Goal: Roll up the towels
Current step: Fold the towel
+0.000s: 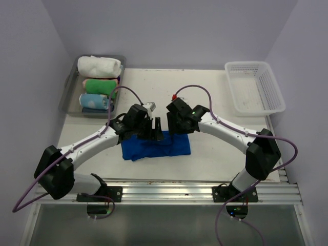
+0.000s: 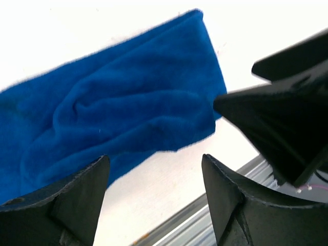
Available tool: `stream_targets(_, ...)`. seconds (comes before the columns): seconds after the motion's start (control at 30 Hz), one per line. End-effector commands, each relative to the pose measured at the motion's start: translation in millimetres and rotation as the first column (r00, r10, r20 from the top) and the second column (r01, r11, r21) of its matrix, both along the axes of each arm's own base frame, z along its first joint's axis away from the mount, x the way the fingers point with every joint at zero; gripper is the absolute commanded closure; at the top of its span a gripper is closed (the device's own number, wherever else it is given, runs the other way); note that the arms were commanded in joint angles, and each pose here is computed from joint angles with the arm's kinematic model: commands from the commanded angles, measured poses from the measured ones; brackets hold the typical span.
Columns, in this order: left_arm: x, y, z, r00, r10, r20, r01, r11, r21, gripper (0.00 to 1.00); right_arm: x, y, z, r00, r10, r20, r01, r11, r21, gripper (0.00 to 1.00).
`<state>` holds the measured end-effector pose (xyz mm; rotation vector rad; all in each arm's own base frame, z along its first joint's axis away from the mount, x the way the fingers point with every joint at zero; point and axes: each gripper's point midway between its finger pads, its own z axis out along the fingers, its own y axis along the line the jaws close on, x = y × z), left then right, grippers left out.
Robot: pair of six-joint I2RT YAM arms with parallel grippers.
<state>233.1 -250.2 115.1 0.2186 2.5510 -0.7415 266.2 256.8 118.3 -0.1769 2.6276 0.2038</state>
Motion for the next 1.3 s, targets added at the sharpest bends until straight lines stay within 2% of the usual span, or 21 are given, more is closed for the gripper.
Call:
stream_targets(0.0, 27.8, -14.1, 6.7, 0.994, 0.02, 0.109, -0.015, 0.999, -0.045, 0.23, -0.3, 6.5, 9.1, 1.0, 0.001, 0.006, -0.001, 0.999, 0.039, 0.38)
stream_targets(0.3, 28.6, -31.8, 2.9, 0.967, -0.126, 0.223, 0.131, 0.991, -0.008, 0.24, -3.4, 9.3, 8.4, 1.0, 0.001, -0.009, 0.0, 0.998, 0.058, 0.37)
stream_targets(0.4, 21.9, -42.3, 8.5, 0.953, -0.174, 0.247, 0.195, 0.979, -0.062, 0.26, -3.6, 9.1, 8.6, 1.0, 0.001, -0.01, 0.0, 0.998, 0.057, 0.37)
stream_targets(0.63, 10.5, -53.7, -10.5, 0.953, -0.226, 0.202, 0.248, 0.965, -0.089, 0.34, -4.2, 12.0, 8.5, 1.0, 0.002, -0.017, -0.001, 0.998, 0.07, 0.37)
stream_targets(0.83, 14.5, -59.7, -7.1, 0.958, -0.203, 0.201, 0.229, 0.966, -0.117, 0.55, -5.6, 13.5, 7.9, 1.0, 0.003, -0.026, -0.001, 0.997, 0.077, 0.37)
stream_targets(0.93, 16.5, -61.5, -7.6, 0.961, -0.198, 0.192, 0.223, 0.968, -0.118, 0.75, -6.3, 14.9, 8.1, 1.0, 0.003, -0.031, -0.001, 0.996, 0.085, 0.37)
stream_targets(0.97, 15.7, -61.3, -9.4, 0.963, -0.199, 0.18, 0.221, 0.969, -0.111, 0.92, -6.1, 15.1, 8.8, 1.0, 0.003, -0.029, -0.001, 0.996, 0.087, 0.37)
stream_targets(1.0, 15.8, -60.6, -13.0, 0.966, -0.199, 0.166, 0.218, 0.97, -0.104, 1.0, -6.6, 14.6, 7.8, 1.0, 0.002, -0.031, 0.001, 0.996, 0.085, 0.37)
stream_targets(1.27, 13.3, -41.3, -27.2, 0.979, -0.157, 0.134, 0.162, 0.987, -0.024, 1.0, -4.2, 1.7, 25.3, 0.999, -0.036, 0.029, 0.033, 0.996, 0.087, 0.37)
